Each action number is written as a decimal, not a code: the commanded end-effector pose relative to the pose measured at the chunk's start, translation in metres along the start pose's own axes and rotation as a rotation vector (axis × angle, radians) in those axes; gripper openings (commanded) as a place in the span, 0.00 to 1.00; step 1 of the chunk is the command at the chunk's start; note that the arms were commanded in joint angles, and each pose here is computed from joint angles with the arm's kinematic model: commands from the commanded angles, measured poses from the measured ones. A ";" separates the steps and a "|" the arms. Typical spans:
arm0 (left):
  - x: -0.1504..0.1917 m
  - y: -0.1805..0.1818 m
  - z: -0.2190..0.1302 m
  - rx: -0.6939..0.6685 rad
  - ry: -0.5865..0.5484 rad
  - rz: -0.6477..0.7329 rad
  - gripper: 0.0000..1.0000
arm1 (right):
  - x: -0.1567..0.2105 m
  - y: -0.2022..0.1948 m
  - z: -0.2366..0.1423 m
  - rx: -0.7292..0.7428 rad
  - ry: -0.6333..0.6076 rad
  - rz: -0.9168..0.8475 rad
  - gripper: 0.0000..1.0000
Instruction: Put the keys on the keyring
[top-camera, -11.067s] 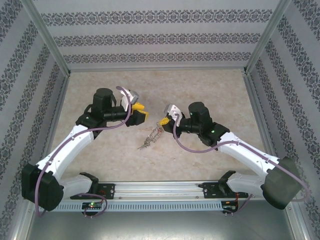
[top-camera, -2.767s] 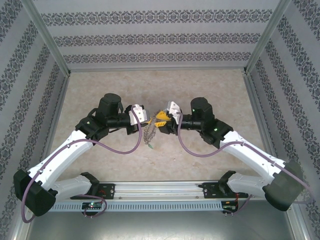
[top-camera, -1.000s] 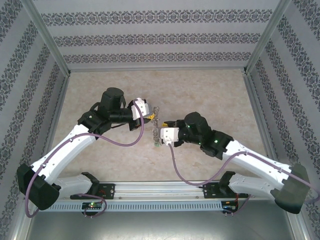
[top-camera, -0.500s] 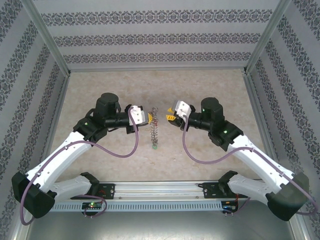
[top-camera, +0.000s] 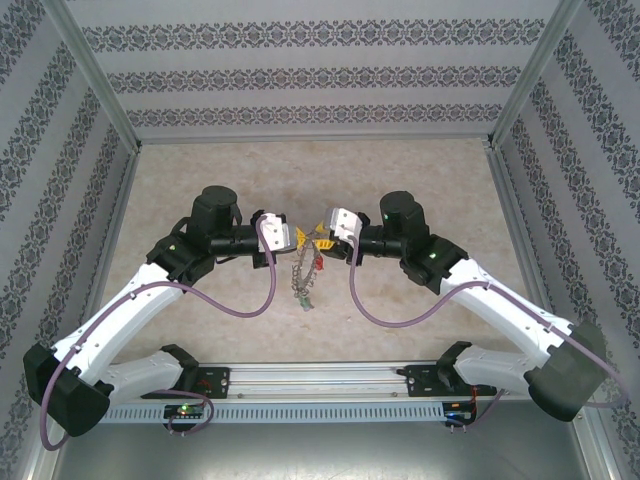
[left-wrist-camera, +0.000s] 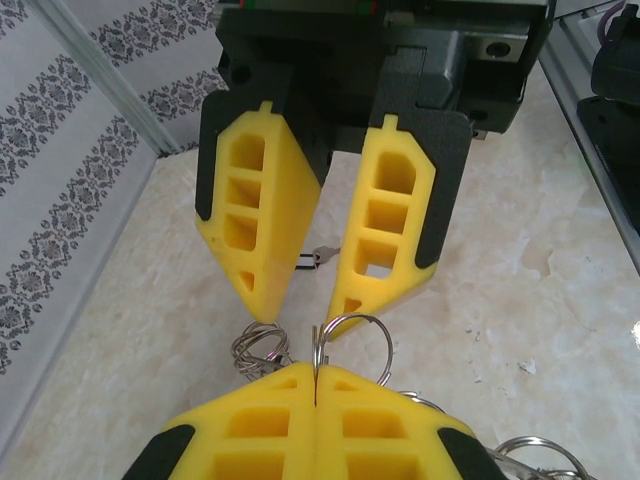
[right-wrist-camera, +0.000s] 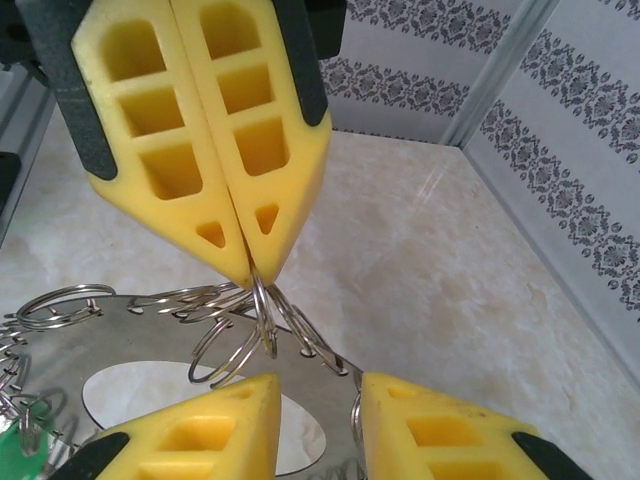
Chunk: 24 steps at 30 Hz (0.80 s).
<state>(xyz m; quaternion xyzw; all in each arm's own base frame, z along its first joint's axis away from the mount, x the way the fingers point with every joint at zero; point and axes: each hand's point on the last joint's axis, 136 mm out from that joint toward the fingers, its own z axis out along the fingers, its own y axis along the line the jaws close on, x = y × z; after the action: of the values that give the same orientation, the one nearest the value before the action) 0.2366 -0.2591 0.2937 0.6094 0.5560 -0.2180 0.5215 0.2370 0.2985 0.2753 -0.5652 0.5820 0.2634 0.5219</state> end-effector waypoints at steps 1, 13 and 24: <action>-0.019 0.003 -0.006 0.007 -0.054 0.042 0.00 | -0.013 0.002 0.001 -0.010 -0.025 -0.055 0.28; -0.017 -0.005 -0.008 0.030 -0.058 0.089 0.00 | -0.011 -0.005 0.003 0.006 -0.010 -0.076 0.26; -0.011 -0.007 -0.005 0.029 -0.049 0.128 0.00 | -0.011 0.010 0.017 -0.080 -0.007 -0.150 0.21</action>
<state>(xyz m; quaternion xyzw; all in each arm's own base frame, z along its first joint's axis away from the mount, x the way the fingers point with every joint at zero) 0.2310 -0.2596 0.2908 0.6337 0.5324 -0.2110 0.5201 0.2362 0.3112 0.2679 -0.6080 0.5541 0.2490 0.5113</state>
